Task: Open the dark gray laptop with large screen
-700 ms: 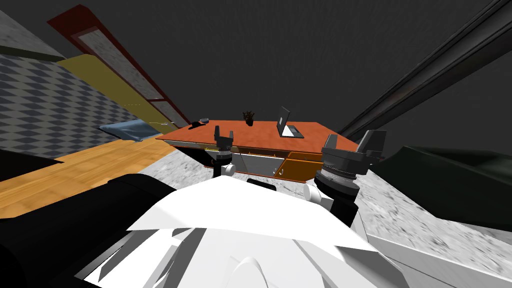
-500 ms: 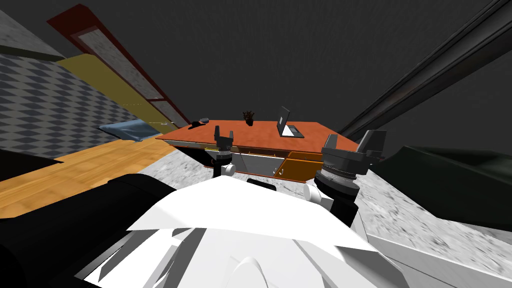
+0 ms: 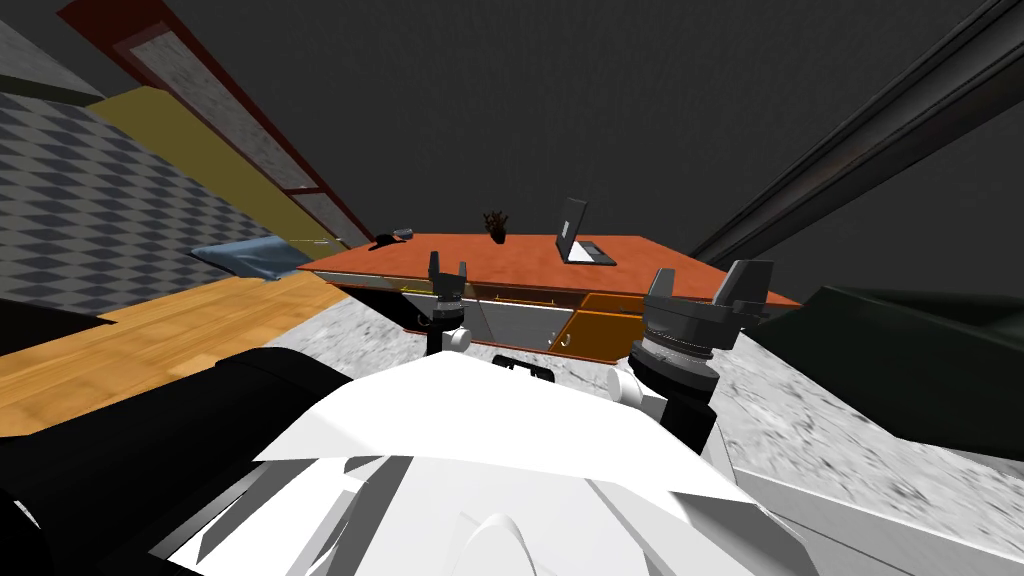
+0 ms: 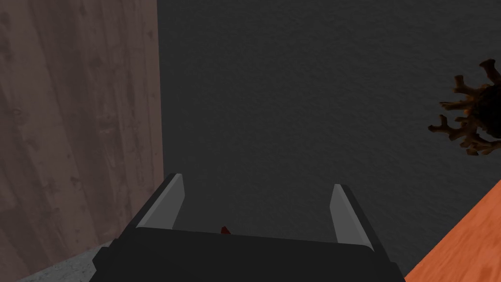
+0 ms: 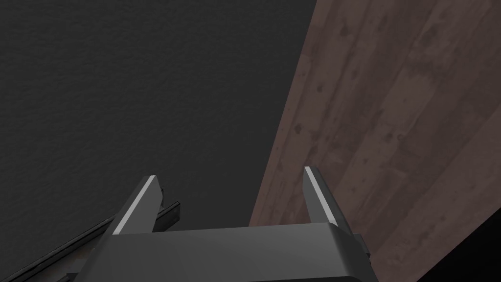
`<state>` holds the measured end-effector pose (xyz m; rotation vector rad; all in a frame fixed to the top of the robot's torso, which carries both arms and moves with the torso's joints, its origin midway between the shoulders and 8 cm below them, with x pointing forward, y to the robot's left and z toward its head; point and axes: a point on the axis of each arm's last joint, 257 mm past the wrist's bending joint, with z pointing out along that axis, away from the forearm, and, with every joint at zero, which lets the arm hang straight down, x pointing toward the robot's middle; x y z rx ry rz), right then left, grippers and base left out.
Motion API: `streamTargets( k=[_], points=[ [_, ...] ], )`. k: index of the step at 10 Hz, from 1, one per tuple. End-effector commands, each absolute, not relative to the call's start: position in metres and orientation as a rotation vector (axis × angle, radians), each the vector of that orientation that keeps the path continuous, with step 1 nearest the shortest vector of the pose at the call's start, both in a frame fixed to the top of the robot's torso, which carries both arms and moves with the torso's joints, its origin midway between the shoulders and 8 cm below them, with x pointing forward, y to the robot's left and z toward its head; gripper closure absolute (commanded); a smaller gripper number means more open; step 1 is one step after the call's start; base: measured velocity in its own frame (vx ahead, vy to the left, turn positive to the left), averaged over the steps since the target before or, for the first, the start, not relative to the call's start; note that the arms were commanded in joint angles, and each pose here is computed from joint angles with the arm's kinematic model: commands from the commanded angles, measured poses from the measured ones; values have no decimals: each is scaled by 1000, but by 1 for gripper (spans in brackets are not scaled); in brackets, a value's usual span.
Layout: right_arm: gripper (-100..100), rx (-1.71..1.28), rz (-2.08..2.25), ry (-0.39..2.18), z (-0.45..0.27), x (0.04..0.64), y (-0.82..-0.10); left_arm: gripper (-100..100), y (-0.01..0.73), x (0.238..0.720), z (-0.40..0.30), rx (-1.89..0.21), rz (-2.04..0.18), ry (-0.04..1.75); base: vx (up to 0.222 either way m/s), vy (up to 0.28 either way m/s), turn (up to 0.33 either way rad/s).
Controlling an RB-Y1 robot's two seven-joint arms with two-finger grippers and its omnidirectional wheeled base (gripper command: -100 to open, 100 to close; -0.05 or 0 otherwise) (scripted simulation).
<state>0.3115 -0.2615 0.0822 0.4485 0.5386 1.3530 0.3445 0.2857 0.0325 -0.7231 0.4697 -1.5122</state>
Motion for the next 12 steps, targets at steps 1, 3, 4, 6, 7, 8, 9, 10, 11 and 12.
streamTargets(
  k=[1, 3, 4, 6, 7, 8, 9, 10, 11, 12],
  points=[
    [0, 449, 1353, 539, 82, 311, -262, 0, 286, 345, 33, -723, -1512, 470, 0, 0, 0],
    [-100, 399, 1310, 599, 79, 315, -258, 0, 286, 345, 33, -723, -1512, 470, -9, 20, -17],
    [-100, 370, 1280, 635, 76, 317, -256, 0, 286, 345, 32, -724, -1512, 470, -30, 74, -42],
    [-100, 299, 1198, 719, 69, 323, -254, 0, 286, 345, 32, -724, -1512, 470, -24, 87, -33],
    [-100, 261, 1147, 763, 64, 327, -255, 0, 286, 345, 32, -724, -1512, 470, -33, 101, -28],
    [-100, 254, 1147, 769, 63, 327, -254, 0, 286, 345, 32, -724, -1512, 470, -25, 75, -15],
    [-100, 207, 1089, 819, 57, 332, -254, 0, 286, 345, 32, -724, -1512, 470, -33, 72, -18],
    [-100, 167, 1024, 862, 51, 337, -257, 0, 286, 345, 32, -724, -1512, 470, -35, 97, -25],
    [-100, 156, 1024, 871, 51, 337, -256, 0, 286, 345, 32, -724, -1512, 470, -22, 70, -12],
    [-100, 105, 954, 919, 44, 343, -259, 0, 286, 345, 32, -724, -1512, 470, -23, 70, -11]
  ],
)
